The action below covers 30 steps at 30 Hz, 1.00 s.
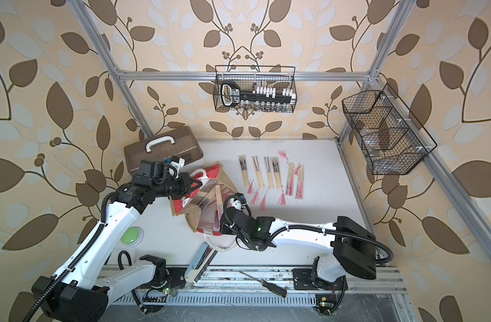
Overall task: Take out the folding fans from the tote bags
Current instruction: Pick up the folding fan from the canvas bag.
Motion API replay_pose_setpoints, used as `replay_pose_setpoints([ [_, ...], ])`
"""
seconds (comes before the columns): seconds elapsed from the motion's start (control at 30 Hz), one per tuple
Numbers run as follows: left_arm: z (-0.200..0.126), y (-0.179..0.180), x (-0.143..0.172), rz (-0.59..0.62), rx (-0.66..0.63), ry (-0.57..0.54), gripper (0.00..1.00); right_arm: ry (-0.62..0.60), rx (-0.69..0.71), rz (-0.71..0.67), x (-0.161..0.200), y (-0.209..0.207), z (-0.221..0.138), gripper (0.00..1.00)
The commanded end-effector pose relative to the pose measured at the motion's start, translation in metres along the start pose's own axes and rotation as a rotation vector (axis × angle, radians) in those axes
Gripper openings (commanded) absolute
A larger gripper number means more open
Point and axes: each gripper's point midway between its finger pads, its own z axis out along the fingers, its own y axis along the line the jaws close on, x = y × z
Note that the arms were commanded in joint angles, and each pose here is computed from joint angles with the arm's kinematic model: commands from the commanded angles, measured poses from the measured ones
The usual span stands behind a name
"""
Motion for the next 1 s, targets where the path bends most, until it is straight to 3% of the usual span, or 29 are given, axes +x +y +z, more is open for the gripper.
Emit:
replay_pose_setpoints([
  [0.0, -0.007, -0.008, 0.002, 0.021, 0.044, -0.002, 0.0, -0.028, -0.016, 0.038, -0.016, 0.008, 0.001, 0.14],
  [0.47, -0.01, -0.013, 0.011, 0.07, 0.098, 0.004, 0.0, -0.053, -0.131, -0.015, -0.038, 0.05, -0.018, 0.14],
  [0.73, -0.013, -0.013, 0.008, 0.073, 0.09, -0.022, 0.0, 0.006, -0.064, -0.136, -0.01, 0.032, -0.05, 0.14],
  [0.97, -0.015, -0.009, 0.007, 0.089, 0.05, -0.021, 0.0, 0.1, 0.008, -0.284, 0.021, 0.004, -0.104, 0.14],
])
